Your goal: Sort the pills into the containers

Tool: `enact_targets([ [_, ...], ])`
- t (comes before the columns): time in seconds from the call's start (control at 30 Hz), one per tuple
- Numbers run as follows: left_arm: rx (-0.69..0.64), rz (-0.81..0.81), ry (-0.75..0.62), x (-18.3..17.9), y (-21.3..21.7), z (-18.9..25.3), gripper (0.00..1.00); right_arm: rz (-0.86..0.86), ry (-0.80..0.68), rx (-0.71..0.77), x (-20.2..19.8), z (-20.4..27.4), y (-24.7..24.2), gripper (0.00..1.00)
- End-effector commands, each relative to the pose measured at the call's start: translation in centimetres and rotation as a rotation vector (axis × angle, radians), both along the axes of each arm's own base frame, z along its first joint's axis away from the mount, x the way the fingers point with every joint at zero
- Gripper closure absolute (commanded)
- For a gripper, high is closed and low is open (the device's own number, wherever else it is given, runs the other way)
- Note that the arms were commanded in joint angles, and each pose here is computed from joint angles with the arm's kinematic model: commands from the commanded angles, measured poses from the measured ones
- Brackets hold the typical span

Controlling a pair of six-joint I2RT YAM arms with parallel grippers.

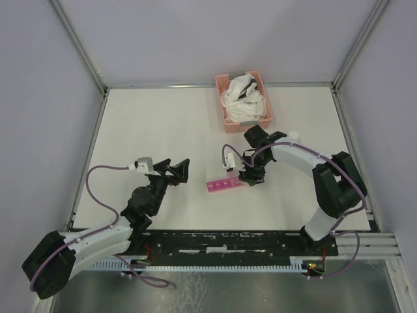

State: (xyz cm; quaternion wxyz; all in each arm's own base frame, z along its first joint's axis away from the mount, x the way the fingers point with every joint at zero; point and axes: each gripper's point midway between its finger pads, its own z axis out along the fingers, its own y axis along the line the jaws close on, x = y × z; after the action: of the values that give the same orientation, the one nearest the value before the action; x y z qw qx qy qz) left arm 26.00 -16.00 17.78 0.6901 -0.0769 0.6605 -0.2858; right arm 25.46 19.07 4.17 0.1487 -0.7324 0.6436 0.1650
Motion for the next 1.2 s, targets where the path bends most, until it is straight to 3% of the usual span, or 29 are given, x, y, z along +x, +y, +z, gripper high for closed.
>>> enact_targets([
  [0.0,-0.119,0.004,-0.041,-0.30,0.69,1.37,0.01,-0.013,-0.042,-0.011,1.22,0.96,0.47,0.99],
  [1.17,-0.142,0.006,-0.040,-0.29,1.13,1.18,0.01,-0.037,-0.068,-0.113,0.67,1.03,0.79,0.99],
])
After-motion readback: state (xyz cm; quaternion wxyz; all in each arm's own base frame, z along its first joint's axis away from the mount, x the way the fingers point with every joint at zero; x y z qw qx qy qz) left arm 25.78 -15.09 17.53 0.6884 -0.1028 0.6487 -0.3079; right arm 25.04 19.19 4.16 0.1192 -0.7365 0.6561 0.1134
